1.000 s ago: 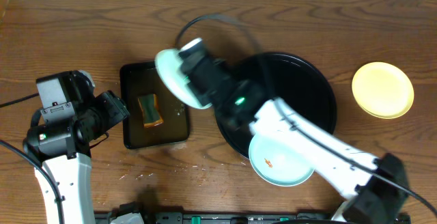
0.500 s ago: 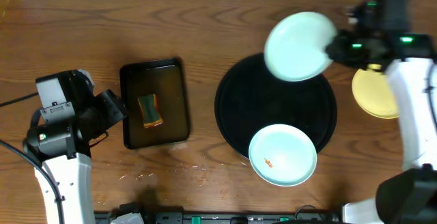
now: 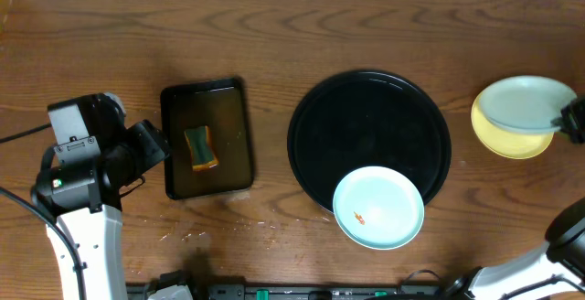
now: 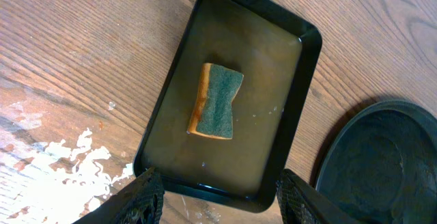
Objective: Clean dirty plates on tray and stack at the side
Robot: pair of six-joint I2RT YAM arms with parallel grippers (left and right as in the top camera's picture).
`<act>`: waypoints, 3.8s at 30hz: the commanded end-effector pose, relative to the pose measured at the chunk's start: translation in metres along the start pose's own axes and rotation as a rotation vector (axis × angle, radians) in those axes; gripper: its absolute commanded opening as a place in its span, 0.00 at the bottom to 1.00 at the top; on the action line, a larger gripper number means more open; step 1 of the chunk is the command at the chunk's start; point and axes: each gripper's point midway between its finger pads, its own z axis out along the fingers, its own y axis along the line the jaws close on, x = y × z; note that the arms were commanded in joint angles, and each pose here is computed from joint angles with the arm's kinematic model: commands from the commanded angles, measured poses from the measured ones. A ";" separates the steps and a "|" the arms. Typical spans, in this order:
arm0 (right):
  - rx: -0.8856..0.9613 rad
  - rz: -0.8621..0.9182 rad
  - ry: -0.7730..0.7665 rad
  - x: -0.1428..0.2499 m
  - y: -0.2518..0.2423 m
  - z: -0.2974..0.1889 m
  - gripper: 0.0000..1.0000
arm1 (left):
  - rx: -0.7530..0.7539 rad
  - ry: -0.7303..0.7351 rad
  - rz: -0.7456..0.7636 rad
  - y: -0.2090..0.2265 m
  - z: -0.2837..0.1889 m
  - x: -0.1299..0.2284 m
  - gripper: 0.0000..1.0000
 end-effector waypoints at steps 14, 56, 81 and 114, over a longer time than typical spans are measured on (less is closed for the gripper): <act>-0.223 -0.227 0.054 0.014 0.047 0.003 0.57 | 0.144 0.045 0.094 -0.033 -0.001 0.011 0.57; 0.341 -0.934 0.336 0.301 0.006 0.112 0.01 | 0.292 0.229 0.478 -0.130 0.032 0.082 0.60; -0.009 -1.270 0.110 0.285 0.096 0.136 0.21 | 0.066 0.123 0.371 -0.098 0.041 0.057 0.61; 0.040 -1.144 0.178 0.288 0.078 0.146 0.01 | -0.301 0.186 0.183 -0.019 0.094 0.039 0.61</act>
